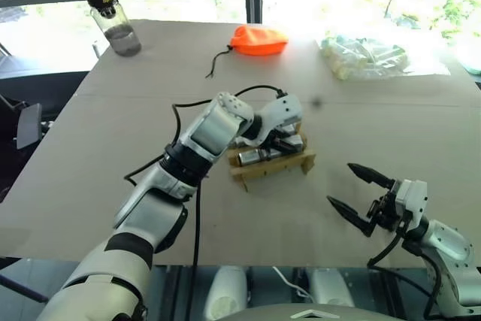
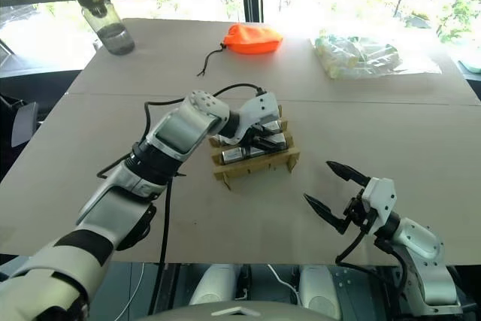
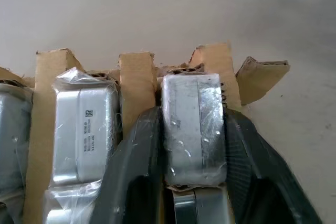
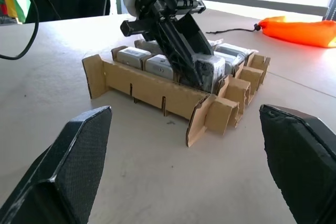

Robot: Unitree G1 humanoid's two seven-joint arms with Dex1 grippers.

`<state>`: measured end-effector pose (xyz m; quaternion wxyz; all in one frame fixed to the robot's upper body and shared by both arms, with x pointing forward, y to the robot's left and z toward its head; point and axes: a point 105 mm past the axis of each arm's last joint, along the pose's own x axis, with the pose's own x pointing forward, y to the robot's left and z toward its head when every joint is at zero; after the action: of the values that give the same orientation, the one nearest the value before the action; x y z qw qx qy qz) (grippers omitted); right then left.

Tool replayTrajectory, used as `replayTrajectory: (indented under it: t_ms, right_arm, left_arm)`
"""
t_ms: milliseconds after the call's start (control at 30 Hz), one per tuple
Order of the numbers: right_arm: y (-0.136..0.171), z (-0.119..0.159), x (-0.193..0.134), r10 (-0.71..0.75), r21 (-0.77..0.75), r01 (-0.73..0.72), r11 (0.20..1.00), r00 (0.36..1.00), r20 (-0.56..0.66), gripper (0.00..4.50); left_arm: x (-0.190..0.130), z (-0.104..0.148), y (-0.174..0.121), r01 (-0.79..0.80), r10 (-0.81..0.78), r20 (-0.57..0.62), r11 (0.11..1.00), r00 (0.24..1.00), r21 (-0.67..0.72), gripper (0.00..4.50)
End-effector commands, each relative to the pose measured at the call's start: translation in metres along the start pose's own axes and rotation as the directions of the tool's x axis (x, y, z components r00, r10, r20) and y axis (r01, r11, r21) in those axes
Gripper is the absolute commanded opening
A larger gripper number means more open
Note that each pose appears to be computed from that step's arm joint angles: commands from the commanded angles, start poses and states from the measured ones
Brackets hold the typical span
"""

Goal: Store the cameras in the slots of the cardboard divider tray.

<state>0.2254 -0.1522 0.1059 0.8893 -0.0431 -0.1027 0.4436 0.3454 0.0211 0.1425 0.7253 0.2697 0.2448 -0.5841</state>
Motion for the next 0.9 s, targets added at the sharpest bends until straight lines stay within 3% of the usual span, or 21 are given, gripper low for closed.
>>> replayTrajectory:
  t_ms: [33,133,300,533,633,733,900]
  right_arm:
    - [-0.004,0.009,-0.003,-0.005,-0.035,0.006,0.999,1.000,0.022,4.50]
    - [-0.003,0.009,-0.002,-0.003,-0.033,0.004,0.999,1.000,0.020,4.50]
    - [-0.003,0.009,-0.006,-0.005,-0.025,0.006,1.000,1.000,0.014,4.50]
    - [-0.007,0.007,-0.012,-0.004,-0.009,0.004,1.000,1.000,-0.006,4.50]
    - [-0.012,0.005,-0.014,0.006,-0.003,-0.006,1.000,1.000,-0.020,4.50]
    - [-0.019,0.001,-0.020,0.020,0.025,-0.019,1.000,0.999,-0.050,4.50]
    - [-0.025,-0.004,-0.029,0.048,0.059,-0.044,0.997,0.997,-0.067,4.50]
  left_arm:
    - [0.004,-0.011,0.003,-0.020,0.018,-0.028,0.998,0.999,-0.054,3.39]
    - [0.003,-0.008,0.004,-0.030,0.029,-0.012,0.997,1.000,-0.067,4.44]
    - [-0.027,0.023,0.004,-0.078,0.084,0.157,0.996,0.984,-0.046,4.44]
    - [-0.076,0.024,-0.007,-0.168,0.185,0.397,0.983,0.899,-0.078,4.44]
    - [-0.097,0.009,-0.018,-0.209,0.233,0.482,0.972,0.844,-0.105,4.44]
    - [-0.109,-0.030,-0.033,-0.269,0.332,0.468,0.943,0.819,-0.197,4.44]
    - [-0.115,-0.070,-0.058,-0.276,0.447,0.501,0.883,0.741,-0.379,4.44]
